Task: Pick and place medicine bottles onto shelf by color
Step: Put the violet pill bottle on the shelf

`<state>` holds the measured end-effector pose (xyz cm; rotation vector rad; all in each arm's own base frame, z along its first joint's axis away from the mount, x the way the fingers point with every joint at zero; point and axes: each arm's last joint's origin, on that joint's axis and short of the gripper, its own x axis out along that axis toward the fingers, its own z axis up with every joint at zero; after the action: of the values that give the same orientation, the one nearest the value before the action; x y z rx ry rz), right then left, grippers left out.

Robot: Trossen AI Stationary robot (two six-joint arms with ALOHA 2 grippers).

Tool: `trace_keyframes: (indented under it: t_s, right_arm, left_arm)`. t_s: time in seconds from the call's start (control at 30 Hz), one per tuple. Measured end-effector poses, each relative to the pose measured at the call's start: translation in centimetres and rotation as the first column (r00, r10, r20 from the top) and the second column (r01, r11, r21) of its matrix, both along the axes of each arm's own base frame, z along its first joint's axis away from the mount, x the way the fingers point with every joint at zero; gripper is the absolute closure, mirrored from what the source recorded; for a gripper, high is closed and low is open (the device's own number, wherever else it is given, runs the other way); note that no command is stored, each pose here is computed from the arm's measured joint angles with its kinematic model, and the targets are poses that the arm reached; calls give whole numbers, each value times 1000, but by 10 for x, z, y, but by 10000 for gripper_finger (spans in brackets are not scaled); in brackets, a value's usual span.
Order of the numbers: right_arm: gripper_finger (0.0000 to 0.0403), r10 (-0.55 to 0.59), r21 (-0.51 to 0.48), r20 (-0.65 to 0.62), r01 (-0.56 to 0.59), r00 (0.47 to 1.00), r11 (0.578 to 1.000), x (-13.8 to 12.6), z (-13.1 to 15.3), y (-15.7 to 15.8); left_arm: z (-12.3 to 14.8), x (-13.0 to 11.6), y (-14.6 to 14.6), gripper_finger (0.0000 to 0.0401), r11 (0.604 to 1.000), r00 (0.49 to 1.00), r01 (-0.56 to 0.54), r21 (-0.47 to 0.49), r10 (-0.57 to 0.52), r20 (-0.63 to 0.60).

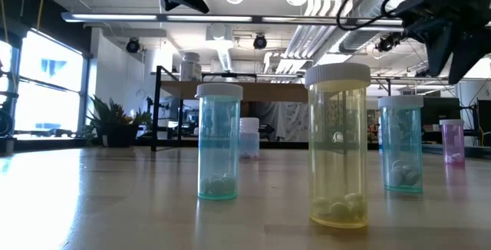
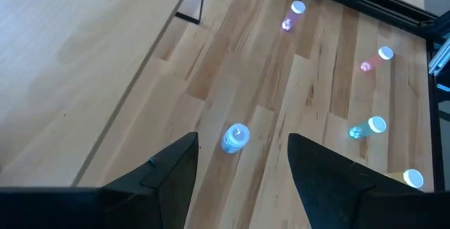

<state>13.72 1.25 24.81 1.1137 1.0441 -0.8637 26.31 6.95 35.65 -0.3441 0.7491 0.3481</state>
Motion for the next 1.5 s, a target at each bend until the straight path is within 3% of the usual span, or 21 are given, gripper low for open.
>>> trace_keyframes:
  t_s: [0.27, 0.87, 1.5]
  right_arm:
    - [251, -26, 22, -78, 27, 997, 999, 12, -25, 2]
    - [251, -28, 4, -210, 30, 977, 1000, 37, -52, 5]
    - [251, -18, 34, -262, 28, 965, 999, 44, -62, 6]
  left_arm:
    - [0, 0, 0, 194, 1000, 1000, 0, 0, 0, 0]
    - [0, 0, 0, 194, 1000, 1000, 0, 0, 0, 0]
    - [0, 0, 0, 194, 1000, 1000, 2, 3, -2, -1]
